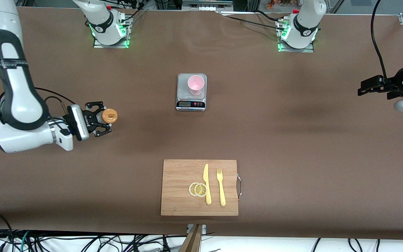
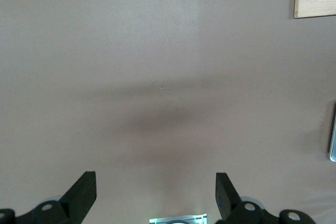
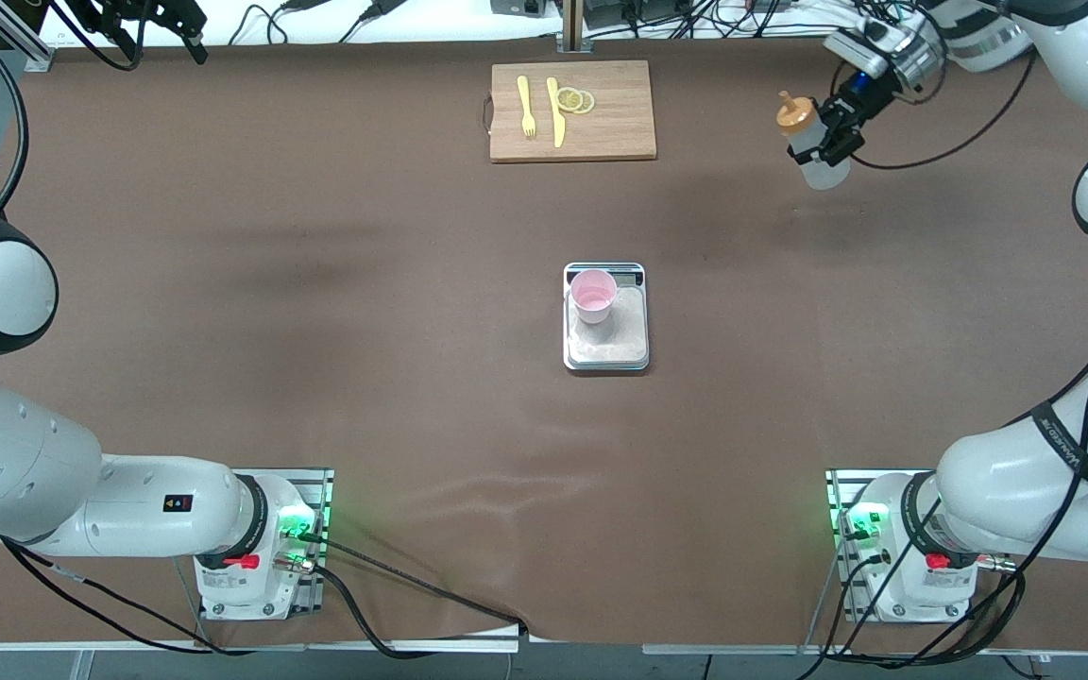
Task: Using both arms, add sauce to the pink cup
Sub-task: 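Carry the sauce bottle with the right gripper back to its spot, then set the bottle down and open the right gripper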
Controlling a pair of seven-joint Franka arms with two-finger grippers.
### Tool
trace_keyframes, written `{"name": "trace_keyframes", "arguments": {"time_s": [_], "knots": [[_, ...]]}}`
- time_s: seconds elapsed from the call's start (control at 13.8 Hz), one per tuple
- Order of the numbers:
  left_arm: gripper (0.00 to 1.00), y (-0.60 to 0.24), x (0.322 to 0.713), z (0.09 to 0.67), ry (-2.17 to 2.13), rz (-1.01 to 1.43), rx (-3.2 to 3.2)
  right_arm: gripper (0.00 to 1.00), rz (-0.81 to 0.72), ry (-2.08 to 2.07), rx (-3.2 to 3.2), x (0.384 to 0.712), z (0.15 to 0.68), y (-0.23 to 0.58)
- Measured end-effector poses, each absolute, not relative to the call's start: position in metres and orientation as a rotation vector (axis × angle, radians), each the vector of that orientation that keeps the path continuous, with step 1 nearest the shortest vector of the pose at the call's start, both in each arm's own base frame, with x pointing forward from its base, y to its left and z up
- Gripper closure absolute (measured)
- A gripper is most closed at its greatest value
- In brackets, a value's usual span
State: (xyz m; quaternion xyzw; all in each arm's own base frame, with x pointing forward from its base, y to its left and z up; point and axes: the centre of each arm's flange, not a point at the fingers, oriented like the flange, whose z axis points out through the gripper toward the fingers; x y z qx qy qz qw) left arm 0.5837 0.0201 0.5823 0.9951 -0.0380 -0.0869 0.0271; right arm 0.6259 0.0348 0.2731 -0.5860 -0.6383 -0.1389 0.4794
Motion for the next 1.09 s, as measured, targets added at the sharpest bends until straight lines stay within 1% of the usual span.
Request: {"name": "trace_keyframes", "arguments": {"time_s": [0.65, 0.87, 1.09], "knots": [[0.00, 0.020, 0.584, 0.582, -0.118, -0.269, 3.073, 0.75, -0.722, -1.412, -1.153, 0.576, 0.149, -0.066], [0.00, 0.020, 0.584, 0.582, -0.117, -0.269, 3.073, 0.75, -0.799, -1.375, -1.132, 0.567, 0.120, -0.075], [0.00, 0.020, 0.584, 0.582, -0.117, -0.269, 3.073, 0.75, -0.818, -1.359, -1.124, 0.565, 0.112, -0.073]]}}
